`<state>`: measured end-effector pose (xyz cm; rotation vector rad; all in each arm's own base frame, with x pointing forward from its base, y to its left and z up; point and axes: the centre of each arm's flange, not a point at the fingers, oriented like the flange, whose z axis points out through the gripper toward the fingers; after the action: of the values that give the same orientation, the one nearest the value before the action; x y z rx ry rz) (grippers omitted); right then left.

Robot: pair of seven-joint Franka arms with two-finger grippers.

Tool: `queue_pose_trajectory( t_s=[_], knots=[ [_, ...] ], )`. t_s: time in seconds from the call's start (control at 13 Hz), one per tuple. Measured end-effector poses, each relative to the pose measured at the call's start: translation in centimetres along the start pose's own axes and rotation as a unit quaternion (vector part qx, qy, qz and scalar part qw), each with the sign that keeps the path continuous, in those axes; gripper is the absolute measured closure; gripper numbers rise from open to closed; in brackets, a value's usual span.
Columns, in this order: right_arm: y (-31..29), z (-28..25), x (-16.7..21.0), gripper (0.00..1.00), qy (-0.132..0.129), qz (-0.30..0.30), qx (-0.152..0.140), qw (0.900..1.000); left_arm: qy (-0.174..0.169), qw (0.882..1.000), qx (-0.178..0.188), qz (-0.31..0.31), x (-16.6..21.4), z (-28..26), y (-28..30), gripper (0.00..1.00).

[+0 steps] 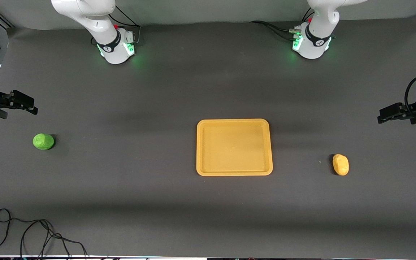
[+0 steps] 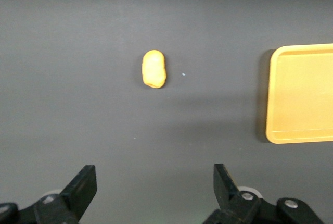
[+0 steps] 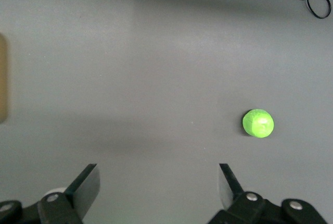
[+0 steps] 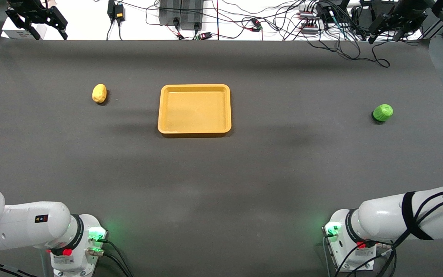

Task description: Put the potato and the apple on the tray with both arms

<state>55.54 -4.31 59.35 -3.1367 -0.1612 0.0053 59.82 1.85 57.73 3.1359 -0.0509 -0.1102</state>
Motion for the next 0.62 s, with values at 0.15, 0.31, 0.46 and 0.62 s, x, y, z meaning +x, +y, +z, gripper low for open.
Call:
queue_pose_trajectory(
  t_s=[0.15, 0.31, 0.46, 0.62],
  knots=[
    [0.0, 0.02, 0.01, 0.0, 0.0, 0.0, 0.0, 1.0, 0.0, 1.0, 0.006, 0.002, -0.01, -0.07, 0.0, 0.0],
    [0.01, 0.06, 0.05, 0.0, 0.0, 0.0, 0.0, 1.0, 0.001, 1.0, 0.004, 0.002, -0.05, -0.17, 0.08, 0.0],
    [0.02, 0.02, 0.14, 0.0, 0.0, 0.0, 0.0, 1.0, 0.001, 1.0, -0.003, 0.002, -0.03, -0.12, 0.15, 0.0],
    [0.04, -0.03, 0.27, 0.0, 0.001, 0.0, 0.0, 1.0, 0.0, 1.0, -0.006, 0.001, 0.0, 0.02, 0.08, 0.0]
  ],
)
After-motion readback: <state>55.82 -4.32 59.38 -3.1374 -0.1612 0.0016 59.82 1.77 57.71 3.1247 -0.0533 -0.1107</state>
